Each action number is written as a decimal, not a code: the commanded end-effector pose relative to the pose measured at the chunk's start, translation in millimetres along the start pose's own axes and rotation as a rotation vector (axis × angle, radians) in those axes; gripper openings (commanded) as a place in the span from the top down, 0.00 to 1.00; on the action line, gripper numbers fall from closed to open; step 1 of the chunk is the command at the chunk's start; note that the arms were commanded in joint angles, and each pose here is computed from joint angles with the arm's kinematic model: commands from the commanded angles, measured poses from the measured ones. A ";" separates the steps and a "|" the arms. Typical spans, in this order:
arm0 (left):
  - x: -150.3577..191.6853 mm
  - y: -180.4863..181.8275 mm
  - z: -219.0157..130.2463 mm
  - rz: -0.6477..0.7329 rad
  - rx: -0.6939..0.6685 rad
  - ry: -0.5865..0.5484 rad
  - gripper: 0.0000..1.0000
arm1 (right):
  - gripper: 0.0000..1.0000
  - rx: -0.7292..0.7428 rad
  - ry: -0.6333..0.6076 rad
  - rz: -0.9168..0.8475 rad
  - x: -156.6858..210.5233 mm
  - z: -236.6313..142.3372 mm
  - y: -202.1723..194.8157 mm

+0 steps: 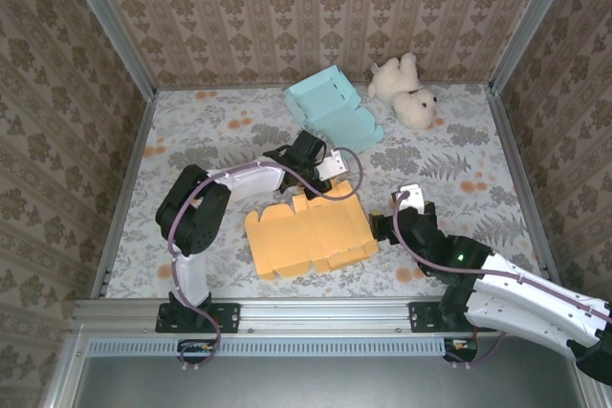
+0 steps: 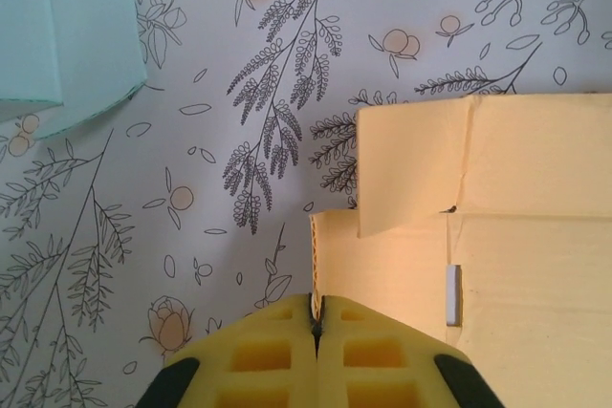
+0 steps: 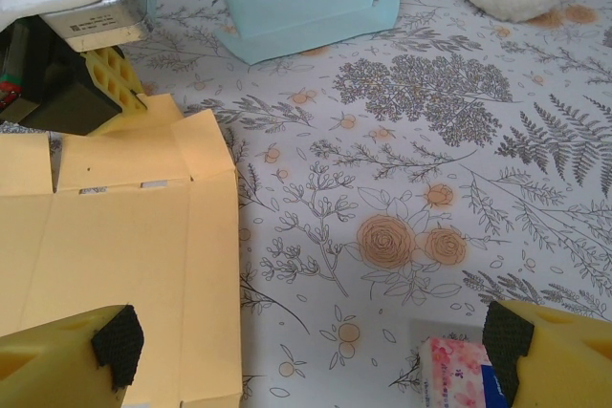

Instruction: Fold the paper box

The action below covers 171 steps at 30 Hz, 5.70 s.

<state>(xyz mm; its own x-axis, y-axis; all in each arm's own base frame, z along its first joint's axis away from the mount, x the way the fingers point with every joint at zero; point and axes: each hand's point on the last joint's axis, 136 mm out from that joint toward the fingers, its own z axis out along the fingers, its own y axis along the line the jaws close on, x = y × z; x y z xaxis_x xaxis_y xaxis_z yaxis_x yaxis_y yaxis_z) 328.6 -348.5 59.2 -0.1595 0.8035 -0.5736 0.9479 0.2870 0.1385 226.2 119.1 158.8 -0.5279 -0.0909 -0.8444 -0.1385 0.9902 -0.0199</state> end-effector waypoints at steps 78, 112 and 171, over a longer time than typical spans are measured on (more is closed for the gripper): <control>16.0 22.4 -171.6 -0.521 -0.482 -0.872 1.00 | 0.51 -0.621 0.463 -0.868 -98.7 70.8 63.1; 7.7 5.6 -170.4 -0.452 -0.413 -0.896 1.00 | 0.62 -0.698 0.545 -0.851 -81.8 99.2 46.2; 16.2 13.9 -176.5 -0.534 -0.478 -0.911 0.87 | 1.00 -0.758 0.604 -0.864 -62.9 92.4 45.7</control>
<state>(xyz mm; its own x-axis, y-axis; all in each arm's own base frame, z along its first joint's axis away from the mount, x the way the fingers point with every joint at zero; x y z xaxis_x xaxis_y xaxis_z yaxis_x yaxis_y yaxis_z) 288.4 -247.8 182.5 -0.0903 -0.0389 -0.9952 0.6278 0.7734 -0.0872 331.9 181.5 156.5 -0.3009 -0.8920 -0.3372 -0.9524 0.2995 0.0575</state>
